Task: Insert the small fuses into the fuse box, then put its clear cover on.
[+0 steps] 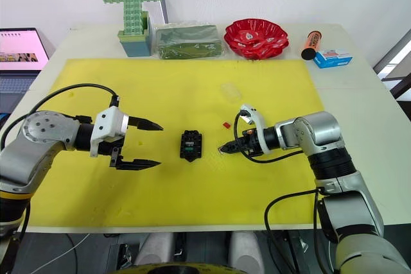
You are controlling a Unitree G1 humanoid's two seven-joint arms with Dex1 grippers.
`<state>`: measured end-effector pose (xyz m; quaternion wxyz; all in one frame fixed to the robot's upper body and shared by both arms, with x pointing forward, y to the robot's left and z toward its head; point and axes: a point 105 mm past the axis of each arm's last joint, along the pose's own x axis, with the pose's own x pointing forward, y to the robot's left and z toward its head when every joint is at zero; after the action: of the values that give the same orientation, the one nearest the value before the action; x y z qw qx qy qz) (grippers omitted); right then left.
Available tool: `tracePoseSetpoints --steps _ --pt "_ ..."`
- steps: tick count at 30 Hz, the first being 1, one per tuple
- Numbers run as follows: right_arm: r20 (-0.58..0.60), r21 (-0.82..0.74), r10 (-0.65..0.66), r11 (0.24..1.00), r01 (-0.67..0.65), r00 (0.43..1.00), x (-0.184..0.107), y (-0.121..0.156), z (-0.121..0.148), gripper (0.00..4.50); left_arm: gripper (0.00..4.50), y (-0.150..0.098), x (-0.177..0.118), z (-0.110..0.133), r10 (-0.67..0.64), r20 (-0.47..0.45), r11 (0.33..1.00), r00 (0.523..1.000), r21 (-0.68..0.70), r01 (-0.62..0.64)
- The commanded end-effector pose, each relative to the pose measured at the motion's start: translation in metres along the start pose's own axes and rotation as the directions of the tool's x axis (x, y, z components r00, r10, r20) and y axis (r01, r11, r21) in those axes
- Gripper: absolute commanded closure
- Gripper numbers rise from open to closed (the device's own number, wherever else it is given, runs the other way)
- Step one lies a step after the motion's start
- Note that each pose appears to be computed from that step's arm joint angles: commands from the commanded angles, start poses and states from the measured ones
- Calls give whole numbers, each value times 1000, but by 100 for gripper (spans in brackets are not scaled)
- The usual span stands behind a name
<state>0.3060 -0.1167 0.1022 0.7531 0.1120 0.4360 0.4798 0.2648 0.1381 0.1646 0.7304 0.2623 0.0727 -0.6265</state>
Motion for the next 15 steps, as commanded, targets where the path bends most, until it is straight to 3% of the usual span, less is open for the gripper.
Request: tracePoseSetpoints --steps 1,15 --pt "9 -14 -15 1000 15 1000 -4 -1 6 449 0 -2 1 5 -4 4 999 1000 36 4" --pt "20 -46 -51 998 52 998 -10 -8 9 449 0 -2 1 5 -4 -5 999 1000 42 4"
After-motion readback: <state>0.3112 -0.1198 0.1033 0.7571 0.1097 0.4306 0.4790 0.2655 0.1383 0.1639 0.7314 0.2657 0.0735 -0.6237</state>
